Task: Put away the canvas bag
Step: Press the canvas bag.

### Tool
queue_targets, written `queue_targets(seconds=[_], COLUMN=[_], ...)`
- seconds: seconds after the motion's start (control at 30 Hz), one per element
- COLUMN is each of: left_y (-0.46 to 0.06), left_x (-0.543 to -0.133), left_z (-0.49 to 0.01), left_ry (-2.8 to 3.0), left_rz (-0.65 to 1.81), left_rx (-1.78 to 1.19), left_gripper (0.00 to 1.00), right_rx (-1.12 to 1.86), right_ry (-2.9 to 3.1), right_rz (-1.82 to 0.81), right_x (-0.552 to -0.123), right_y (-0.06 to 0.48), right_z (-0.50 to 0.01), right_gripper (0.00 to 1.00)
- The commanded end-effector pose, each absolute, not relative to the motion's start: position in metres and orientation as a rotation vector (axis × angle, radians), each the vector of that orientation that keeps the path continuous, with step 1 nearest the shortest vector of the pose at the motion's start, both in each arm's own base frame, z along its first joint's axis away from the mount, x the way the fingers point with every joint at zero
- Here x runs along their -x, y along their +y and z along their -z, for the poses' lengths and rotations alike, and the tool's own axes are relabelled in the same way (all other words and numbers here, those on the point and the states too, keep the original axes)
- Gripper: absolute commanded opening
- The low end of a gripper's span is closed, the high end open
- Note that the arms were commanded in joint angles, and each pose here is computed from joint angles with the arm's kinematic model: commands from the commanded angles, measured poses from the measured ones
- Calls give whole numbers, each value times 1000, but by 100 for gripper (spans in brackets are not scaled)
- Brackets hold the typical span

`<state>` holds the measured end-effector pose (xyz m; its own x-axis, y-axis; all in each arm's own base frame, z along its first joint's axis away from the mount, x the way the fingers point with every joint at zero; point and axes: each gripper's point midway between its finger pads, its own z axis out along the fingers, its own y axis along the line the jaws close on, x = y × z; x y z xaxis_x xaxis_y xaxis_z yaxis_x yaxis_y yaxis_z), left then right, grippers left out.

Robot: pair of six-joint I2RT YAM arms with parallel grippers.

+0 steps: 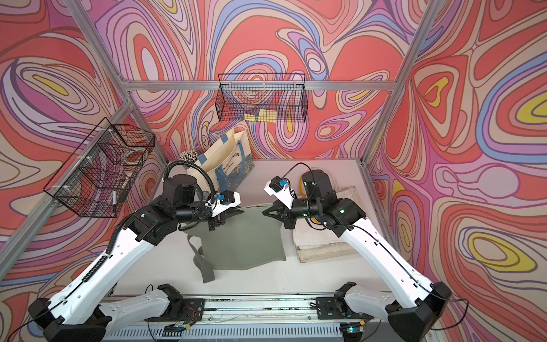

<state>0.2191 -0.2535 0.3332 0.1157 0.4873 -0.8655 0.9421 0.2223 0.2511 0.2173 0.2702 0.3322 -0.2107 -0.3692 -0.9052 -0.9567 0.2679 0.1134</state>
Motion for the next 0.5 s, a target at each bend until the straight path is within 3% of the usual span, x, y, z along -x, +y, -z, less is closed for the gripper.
queue_targets(seconds=[0.0, 0.1, 0.17, 0.27, 0.47], left_y=[-261, -270, -279, -294, -309], left_x=[-213, -209, -205, -203, -208], left_z=[-376, -380, -381, -379, -369], left_ry=[1374, 1403, 1406, 1418, 1493], left_rz=[636, 692, 677, 634, 685], left_rx=[-1378, -1388, -1418, -1474, -1522], left_gripper=[4, 34, 43, 46, 42], right_rx=[1197, 1206, 1214, 1230, 1230], right_ry=[1751, 1769, 1795, 1834, 1830], right_rz=[-894, -875, -865, -858, -838], right_x=[-219, -220, -221, -222, -224], right_y=[264, 262, 262, 261, 260], right_z=[-332, -334, -333, -330, -337], right_gripper=[0, 0, 0, 0, 0])
